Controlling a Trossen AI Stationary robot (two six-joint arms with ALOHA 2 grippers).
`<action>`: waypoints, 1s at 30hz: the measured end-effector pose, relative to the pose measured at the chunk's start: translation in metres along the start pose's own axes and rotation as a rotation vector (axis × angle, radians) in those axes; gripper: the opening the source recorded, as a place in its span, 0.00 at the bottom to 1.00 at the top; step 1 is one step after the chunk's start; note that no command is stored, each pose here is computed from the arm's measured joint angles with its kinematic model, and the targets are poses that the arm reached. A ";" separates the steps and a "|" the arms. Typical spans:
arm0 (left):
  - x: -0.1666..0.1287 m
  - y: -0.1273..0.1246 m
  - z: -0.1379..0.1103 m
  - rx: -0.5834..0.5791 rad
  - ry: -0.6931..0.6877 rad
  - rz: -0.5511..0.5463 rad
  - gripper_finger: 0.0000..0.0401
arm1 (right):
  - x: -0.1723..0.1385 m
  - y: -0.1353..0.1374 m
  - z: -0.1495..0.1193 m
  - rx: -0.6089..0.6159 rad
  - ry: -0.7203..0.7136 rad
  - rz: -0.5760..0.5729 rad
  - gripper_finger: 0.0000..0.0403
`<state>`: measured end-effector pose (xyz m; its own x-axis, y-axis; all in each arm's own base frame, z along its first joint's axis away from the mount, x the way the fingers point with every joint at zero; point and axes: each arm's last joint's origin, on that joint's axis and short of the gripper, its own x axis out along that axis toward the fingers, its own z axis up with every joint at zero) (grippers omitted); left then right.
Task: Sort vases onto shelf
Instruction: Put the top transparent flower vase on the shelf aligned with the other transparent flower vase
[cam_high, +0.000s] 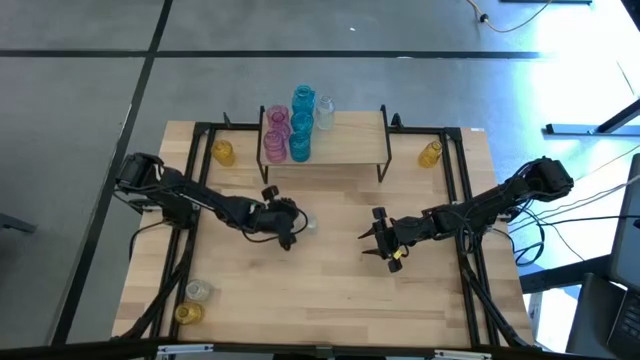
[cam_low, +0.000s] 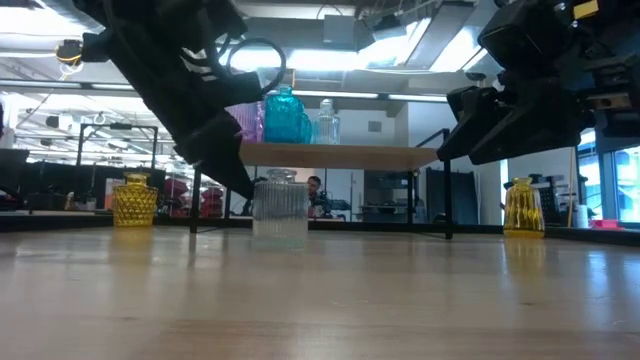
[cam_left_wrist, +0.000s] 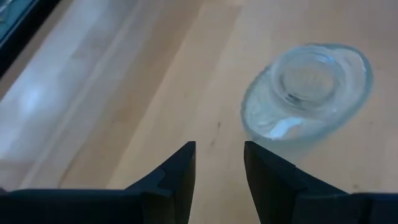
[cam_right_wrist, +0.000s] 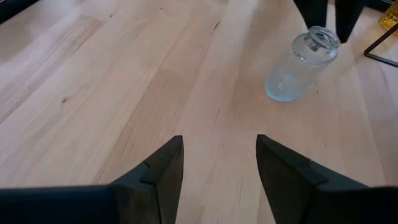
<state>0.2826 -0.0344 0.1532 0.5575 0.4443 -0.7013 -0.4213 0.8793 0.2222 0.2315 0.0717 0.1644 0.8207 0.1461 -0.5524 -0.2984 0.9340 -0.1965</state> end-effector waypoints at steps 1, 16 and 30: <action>-0.001 -0.001 0.000 0.004 -0.001 -0.004 0.32 | 0.000 0.000 0.000 0.000 0.000 0.000 0.46; -0.009 -0.019 0.010 0.025 -0.117 -0.187 0.32 | 0.000 0.000 0.000 0.000 -0.001 -0.002 0.46; -0.009 -0.022 0.009 0.064 -0.089 -0.267 0.32 | 0.000 0.000 0.000 -0.004 -0.001 -0.002 0.46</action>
<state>0.2927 -0.0565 0.1607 0.7046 0.2066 -0.6788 -0.2065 0.9750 0.0823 0.2316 0.0716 0.1645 0.8216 0.1448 -0.5513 -0.2990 0.9329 -0.2007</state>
